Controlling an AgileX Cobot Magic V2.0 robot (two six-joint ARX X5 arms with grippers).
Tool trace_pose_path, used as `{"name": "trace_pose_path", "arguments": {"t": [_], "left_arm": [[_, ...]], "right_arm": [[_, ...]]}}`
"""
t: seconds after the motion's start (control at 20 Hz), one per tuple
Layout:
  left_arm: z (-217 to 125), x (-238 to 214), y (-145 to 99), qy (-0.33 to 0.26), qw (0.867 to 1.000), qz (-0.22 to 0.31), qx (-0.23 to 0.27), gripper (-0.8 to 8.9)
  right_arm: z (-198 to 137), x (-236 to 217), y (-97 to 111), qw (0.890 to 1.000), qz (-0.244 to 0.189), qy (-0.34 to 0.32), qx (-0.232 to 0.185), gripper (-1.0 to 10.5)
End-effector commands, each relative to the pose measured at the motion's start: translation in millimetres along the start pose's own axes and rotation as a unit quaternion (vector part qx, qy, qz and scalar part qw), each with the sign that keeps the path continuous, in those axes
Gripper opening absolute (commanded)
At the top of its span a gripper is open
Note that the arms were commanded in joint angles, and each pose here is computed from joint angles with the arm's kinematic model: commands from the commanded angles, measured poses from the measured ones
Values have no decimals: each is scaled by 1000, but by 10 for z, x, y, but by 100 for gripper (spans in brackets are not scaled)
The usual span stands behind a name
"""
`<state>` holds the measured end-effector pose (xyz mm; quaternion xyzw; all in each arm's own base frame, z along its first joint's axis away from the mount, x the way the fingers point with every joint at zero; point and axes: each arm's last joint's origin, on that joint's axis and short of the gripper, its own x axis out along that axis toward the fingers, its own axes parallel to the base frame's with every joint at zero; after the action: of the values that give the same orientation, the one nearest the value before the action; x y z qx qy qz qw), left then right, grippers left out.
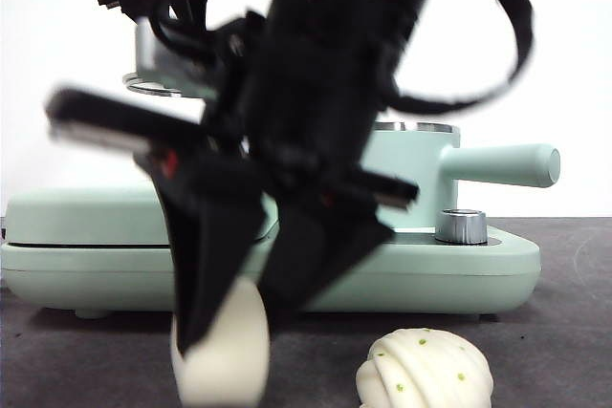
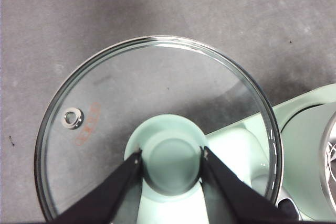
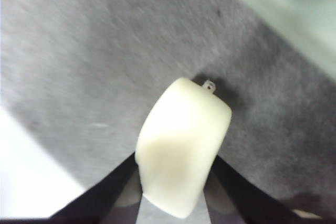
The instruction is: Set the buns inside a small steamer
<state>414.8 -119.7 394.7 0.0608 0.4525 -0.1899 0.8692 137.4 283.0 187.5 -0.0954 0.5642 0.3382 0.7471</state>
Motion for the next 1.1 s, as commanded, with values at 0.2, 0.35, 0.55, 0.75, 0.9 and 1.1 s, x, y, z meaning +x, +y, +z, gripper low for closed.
{"name": "trace_pose_path", "arguments": {"t": [0.2, 0.35, 0.55, 0.75, 0.9, 1.1], "left_arm": [[47, -47, 83, -25, 1000, 6, -13, 86], [46, -49, 103, -25, 999, 7, -18, 86], [47, -50, 103, -26, 999, 7, -18, 86], [49, -50, 103, -27, 999, 8, -18, 86], [49, -50, 103, -27, 999, 8, -18, 86], [49, -50, 103, -27, 999, 8, -18, 86]], "right_arm": [[536, -597, -53, 1000, -23, 2, -1, 149], [885, -1066, -319, 999, -38, -38, 5, 149], [1273, -1474, -779, 993, -66, -82, 44, 150], [1565, -1430, -1103, 992, -88, -72, 58, 150], [1698, -1202, -1269, 992, -96, -55, 62, 150], [1756, -892, -1433, 992, -103, -24, 75, 150]]}}
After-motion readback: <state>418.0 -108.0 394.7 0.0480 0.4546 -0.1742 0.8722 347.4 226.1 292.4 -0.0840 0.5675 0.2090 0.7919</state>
